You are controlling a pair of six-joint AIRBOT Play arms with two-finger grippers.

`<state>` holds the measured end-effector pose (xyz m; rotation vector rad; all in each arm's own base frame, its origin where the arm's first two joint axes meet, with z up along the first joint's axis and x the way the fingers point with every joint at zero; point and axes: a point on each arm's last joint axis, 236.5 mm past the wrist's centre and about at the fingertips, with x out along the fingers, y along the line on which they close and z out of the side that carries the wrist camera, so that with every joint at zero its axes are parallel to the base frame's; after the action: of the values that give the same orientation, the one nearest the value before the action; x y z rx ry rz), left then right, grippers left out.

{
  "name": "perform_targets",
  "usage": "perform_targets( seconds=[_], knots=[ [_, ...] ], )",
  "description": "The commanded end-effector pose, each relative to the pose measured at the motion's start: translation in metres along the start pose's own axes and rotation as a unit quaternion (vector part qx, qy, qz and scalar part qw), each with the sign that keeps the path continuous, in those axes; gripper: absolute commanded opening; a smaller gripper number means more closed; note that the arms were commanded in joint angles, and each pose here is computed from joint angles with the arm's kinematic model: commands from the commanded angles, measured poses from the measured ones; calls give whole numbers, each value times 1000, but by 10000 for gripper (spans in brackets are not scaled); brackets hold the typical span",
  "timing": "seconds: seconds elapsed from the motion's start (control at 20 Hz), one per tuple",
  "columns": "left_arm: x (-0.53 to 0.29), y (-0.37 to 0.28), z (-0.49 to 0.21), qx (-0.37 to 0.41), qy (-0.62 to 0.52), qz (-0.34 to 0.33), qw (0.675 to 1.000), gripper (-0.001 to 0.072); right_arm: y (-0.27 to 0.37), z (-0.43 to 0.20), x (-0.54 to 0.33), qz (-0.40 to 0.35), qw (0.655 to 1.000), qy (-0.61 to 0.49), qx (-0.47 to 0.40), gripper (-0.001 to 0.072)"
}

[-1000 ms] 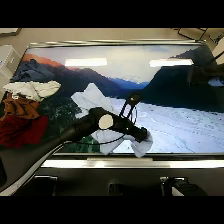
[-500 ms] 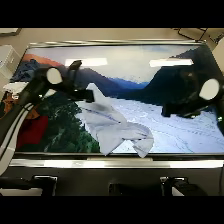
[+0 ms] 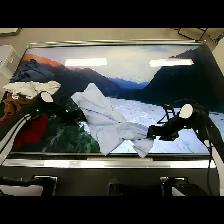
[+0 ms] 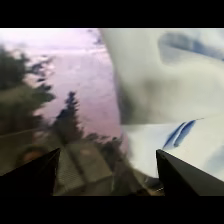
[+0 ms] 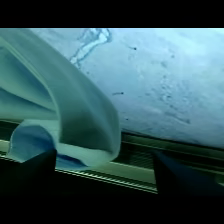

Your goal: Fold the clothes and pants, and hang the long-sleeved shirts on hangers.

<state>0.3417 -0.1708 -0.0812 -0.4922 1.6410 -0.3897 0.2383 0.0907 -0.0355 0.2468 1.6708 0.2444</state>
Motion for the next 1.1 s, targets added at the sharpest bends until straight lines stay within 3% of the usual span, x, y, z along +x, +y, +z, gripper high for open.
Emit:
perform_targets(
  seconds=[0.0,0.15,0.2,0.35,0.45,0.5,0.55,0.7,0.85,0.95,1.05],
  knots=[
    [30,-18,-8,6,4,-41,999,711,7,-14,22,31,999,39,12,713],
    [46,-26,-17,21,19,-34,999,707,3,-18,37,31,998,56,22,711],
    [51,-28,-19,24,22,-32,999,615,4,-17,41,36,997,58,26,710],
    [62,-32,-25,31,33,-28,999,169,13,-15,53,63,995,64,48,667],
    [60,-34,-25,35,31,-29,998,41,18,-20,63,80,992,80,64,512],
    [58,-36,-24,40,27,-30,998,26,20,-23,67,87,990,88,63,348],
    [53,-39,-22,48,21,-31,998,26,21,-24,67,89,990,91,56,66],
    [8,-73,1,166,-48,-44,984,25,24,-10,45,82,994,66,12,49],
    [-108,-136,42,259,-197,-58,944,25,18,57,-48,0,994,-93,-64,48],
    [-225,-184,52,307,-327,-66,891,25,18,99,-165,-77,957,-263,-97,49],
    [-345,-222,31,340,-454,-66,821,25,29,104,-302,-130,879,-445,-111,49]
  ],
)
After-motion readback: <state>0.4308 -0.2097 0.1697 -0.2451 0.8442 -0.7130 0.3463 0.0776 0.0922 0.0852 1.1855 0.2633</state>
